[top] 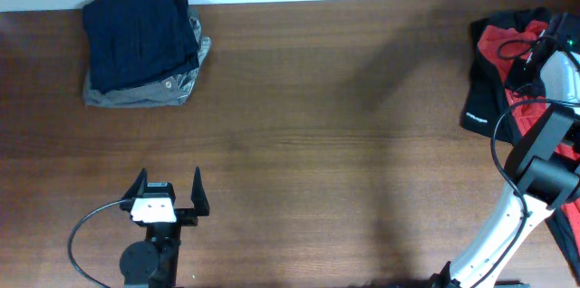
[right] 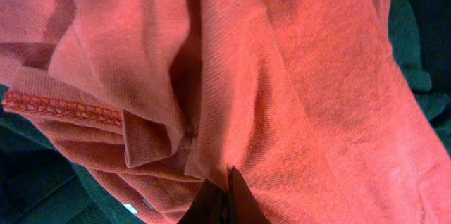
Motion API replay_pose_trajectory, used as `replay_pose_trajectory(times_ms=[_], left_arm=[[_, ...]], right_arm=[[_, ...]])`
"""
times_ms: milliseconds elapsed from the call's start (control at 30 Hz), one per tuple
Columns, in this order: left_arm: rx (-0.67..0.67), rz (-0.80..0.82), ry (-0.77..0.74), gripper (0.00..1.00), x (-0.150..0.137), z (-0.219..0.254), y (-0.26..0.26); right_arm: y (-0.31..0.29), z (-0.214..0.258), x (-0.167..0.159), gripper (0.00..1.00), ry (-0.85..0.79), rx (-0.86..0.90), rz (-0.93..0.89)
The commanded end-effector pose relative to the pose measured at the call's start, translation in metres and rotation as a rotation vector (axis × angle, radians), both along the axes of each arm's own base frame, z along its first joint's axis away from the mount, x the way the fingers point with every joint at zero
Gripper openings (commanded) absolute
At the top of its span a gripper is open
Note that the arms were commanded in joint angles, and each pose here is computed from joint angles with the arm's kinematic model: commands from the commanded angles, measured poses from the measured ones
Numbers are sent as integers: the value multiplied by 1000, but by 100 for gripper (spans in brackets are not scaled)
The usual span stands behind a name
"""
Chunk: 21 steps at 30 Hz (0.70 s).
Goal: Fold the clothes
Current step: 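Grasp the orange shirt fabric with the right gripper, then drag the orange shirt leftward to the table center with the right gripper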
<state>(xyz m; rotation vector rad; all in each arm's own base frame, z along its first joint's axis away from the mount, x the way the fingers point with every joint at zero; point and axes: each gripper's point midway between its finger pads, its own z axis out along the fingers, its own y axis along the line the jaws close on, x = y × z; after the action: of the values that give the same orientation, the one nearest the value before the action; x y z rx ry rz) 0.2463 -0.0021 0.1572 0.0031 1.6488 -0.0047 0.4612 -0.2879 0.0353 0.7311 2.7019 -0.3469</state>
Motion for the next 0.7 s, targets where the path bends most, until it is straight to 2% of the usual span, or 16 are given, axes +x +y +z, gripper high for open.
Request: replay_pose_trajectory(times_ms=[0, 233, 500, 667], left_arm=[[-10, -5, 2, 99, 0, -1, -1], [-10, -5, 2, 99, 0, -1, -1], [-10, -5, 2, 99, 0, -1, -1], [-10, -5, 2, 99, 0, -1, -1]], right_arm=[[8, 42, 12, 4, -104, 17, -12], [82, 110, 46, 4, -322, 207, 154], [178, 120, 64, 4, -303, 277, 327], [264, 123, 75, 4, -302, 355, 494]])
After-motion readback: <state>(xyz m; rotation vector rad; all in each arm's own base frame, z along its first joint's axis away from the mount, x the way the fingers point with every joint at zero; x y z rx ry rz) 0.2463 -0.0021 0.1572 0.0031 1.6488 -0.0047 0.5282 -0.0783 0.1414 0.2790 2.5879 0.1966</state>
